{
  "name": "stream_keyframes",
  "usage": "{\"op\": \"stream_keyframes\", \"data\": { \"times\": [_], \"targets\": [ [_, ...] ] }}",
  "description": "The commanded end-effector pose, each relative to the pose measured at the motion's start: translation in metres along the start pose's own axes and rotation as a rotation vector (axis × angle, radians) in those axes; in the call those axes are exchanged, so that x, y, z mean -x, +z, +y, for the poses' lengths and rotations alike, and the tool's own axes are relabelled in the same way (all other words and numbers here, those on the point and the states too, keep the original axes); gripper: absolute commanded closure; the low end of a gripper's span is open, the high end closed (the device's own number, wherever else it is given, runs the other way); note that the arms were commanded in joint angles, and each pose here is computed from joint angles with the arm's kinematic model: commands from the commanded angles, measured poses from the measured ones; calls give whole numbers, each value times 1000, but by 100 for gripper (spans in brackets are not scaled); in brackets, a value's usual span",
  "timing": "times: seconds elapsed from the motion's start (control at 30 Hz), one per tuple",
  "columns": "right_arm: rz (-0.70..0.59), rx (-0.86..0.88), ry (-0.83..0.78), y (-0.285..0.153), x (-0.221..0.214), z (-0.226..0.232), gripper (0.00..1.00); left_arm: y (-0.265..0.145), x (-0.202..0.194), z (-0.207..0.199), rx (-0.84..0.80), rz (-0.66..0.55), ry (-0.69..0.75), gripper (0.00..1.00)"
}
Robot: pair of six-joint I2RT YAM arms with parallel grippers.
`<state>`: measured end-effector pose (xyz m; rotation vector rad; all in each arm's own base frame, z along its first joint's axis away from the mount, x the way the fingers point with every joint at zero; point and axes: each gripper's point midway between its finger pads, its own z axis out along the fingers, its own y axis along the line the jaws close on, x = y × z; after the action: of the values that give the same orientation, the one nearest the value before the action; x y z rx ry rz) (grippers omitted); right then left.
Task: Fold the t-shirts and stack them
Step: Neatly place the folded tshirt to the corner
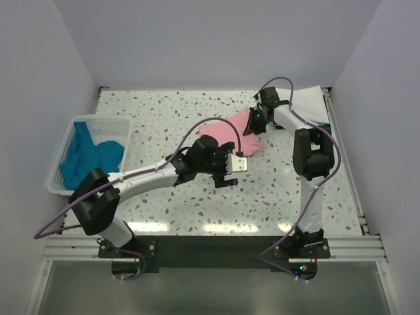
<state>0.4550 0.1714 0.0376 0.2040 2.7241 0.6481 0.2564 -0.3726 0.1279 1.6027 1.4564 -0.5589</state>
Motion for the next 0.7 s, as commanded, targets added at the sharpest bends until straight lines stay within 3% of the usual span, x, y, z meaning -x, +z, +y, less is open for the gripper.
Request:
{"op": "stream_keyframes", "data": {
  "times": [0.0, 0.17, 0.4, 0.67],
  "targets": [
    [-46, -200, -231, -23, 41, -36, 100, -19, -5, 4, 61, 50, -56, 0],
    [-78, -281, -385, -29, 86, -52, 100, -22, -25, -4, 52, 124, -82, 0],
    [-240, -351, -481, -77, 154, -50, 100, -24, -42, -14, 40, 152, -78, 0],
    [-353, -447, -554, -133, 178, -42, 100, -25, -45, -8, 60, 165, -35, 0]
  ]
}}
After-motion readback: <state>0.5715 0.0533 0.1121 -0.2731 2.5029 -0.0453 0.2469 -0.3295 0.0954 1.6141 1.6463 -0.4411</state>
